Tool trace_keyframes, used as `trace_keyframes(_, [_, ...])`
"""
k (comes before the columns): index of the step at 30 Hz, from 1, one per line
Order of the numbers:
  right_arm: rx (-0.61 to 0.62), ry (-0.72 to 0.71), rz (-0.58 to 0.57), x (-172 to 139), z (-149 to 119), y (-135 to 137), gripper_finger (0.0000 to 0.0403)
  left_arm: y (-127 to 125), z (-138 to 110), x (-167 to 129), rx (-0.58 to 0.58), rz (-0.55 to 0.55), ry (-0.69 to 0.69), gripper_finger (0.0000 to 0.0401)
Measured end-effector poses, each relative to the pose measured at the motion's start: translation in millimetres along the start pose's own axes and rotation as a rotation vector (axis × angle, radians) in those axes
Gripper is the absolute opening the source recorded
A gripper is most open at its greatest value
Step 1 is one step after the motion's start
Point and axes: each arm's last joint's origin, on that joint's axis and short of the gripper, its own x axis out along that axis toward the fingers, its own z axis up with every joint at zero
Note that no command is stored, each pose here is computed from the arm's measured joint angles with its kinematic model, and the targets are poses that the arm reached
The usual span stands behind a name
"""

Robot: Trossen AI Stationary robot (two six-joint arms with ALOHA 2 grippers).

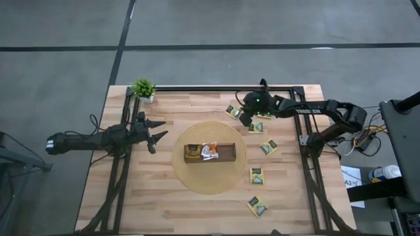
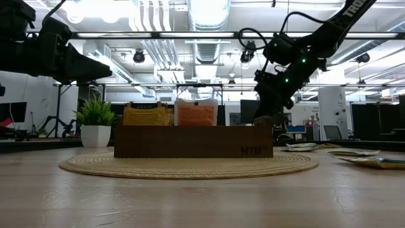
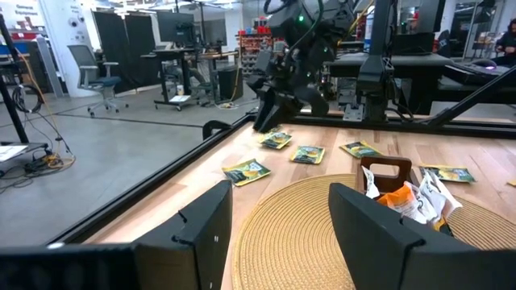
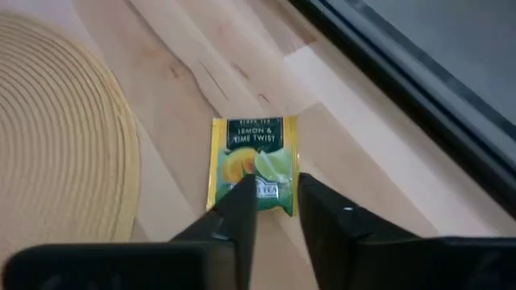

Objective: Pick & Place Tea
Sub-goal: Put the lemon tea sachet into the right section of the wooden organizer

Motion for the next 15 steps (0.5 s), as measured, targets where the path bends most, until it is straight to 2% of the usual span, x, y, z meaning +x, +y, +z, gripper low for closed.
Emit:
trace_keyframes(8, [0.05, 0.051, -0.029, 30, -2, -1, 0.0204, 0, 0, 0, 0.0, -0.001, 0.0, 0.0202])
trace_keyframes(15, [0.092, 0.105, -0.053, 61, -1, -9, 0.0258, 0, 0, 0, 0.001, -0.001, 0.0, 0.0202])
